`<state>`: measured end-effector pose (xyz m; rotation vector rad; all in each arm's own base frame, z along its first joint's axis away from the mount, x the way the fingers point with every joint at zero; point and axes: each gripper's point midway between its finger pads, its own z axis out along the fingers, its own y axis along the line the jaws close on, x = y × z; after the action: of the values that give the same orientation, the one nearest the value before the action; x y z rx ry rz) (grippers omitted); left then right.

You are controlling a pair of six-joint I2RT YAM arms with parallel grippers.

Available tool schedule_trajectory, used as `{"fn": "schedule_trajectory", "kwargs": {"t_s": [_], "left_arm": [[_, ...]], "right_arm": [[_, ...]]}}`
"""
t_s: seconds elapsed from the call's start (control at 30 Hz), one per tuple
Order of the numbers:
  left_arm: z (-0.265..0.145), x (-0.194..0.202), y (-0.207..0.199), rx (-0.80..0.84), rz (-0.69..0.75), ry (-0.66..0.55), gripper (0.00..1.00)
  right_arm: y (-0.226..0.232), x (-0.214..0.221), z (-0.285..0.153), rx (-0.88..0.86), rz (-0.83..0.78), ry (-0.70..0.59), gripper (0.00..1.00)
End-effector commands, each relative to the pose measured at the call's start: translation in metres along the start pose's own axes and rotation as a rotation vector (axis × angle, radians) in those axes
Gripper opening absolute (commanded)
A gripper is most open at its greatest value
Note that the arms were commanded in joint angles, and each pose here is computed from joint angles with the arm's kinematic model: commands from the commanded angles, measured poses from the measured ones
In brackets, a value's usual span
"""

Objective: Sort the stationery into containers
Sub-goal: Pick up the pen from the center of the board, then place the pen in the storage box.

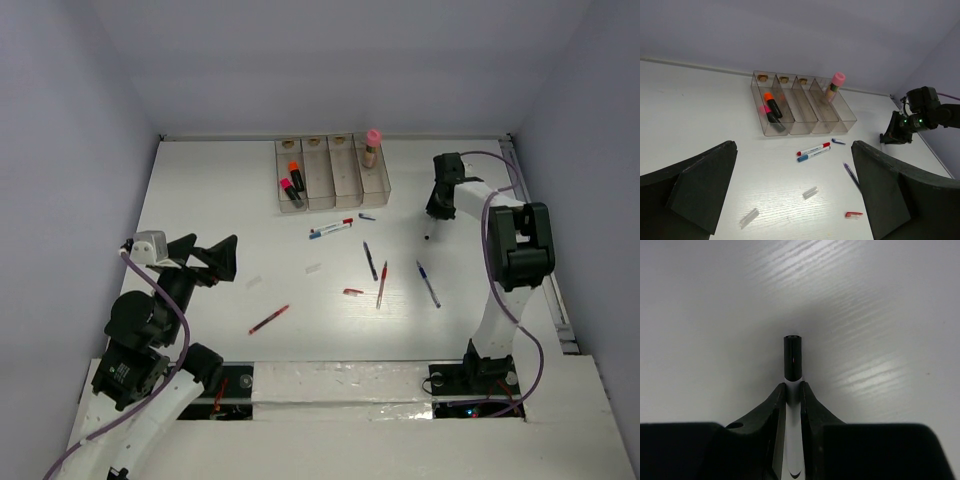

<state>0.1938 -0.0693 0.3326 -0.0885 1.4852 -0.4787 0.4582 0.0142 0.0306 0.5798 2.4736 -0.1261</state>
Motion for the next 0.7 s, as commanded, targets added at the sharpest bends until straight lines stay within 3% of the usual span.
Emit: {"fn": "schedule_trajectory", "kwargs": {"t_s": [0.0,0.2,0.43,0.57,0.67], "left_arm": [[0.004,-0.005,-0.003,0.006,-0.005,-0.021,0.99],[0.007,-0.002,-0.002,-0.002,0.001,-0.008,0.99],[0.014,0.005,0.002,-0.033,0.009,0.019,0.99],[0.018,0.008,0.004,-0.047,0.016,0.032,0.99],[0.02,0.01,0.007,-0.064,0.021,0.039,0.99]], "right_arm": [[0.008,-0.049,-0.041,-0.092,0.022,-0.176,0.0],[0.07,-0.082,-0.112,-0.349,-0.084,-0.312,0.0],[0.187,-0.079,-0.188,-0.644,-0.308,-0.42,0.0],[0.239,-0.081,-0.211,-0.773,-0.349,-0.442,0.0],[0.262,-0.079,-0.191,-0.777,-0.348,-0.416,0.0]]}}
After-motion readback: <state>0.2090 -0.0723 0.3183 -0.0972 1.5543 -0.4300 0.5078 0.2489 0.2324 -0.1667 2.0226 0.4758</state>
